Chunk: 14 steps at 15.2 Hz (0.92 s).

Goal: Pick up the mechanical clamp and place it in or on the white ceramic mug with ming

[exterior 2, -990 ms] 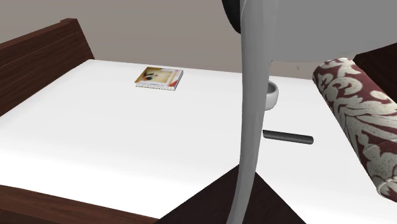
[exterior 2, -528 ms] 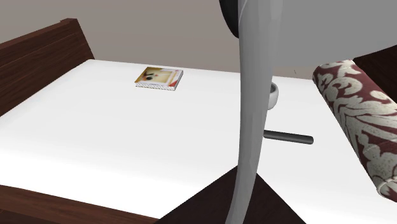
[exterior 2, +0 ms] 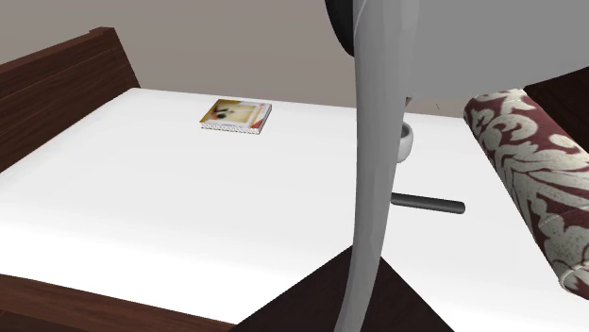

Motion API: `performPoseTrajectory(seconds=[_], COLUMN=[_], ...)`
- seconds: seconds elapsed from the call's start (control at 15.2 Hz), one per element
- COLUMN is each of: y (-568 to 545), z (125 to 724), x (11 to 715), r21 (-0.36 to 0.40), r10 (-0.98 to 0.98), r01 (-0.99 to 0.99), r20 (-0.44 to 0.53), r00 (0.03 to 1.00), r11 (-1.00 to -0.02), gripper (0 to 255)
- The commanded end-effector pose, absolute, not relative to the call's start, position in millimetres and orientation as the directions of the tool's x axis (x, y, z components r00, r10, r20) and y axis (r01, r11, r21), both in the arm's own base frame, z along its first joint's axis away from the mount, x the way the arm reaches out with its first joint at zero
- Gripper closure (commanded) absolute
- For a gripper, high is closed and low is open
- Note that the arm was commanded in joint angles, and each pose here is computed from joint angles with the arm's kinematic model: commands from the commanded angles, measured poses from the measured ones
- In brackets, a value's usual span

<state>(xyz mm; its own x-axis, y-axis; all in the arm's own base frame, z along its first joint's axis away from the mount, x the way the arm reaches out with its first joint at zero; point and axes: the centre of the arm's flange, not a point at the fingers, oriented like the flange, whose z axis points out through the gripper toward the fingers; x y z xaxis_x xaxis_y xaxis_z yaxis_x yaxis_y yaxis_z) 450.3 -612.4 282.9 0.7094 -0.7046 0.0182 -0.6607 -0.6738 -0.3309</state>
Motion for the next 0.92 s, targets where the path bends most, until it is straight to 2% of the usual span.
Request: performPoseTrajectory(seconds=[0.0, 0.33, 0.86], y=[-612, -624, -624], z=[283, 330, 330], x=[450, 438, 438], r21=[-0.331, -0.331, -0.331], r10=[-0.705, -0.705, -0.705], r01=[-0.661, -0.661, -0.661], r20=[0.018, 0.018, 0.018], r00=[0.709, 0.709, 0.709], r11=[-0.674, -0.674, -0.674], gripper=[0, 0, 0])
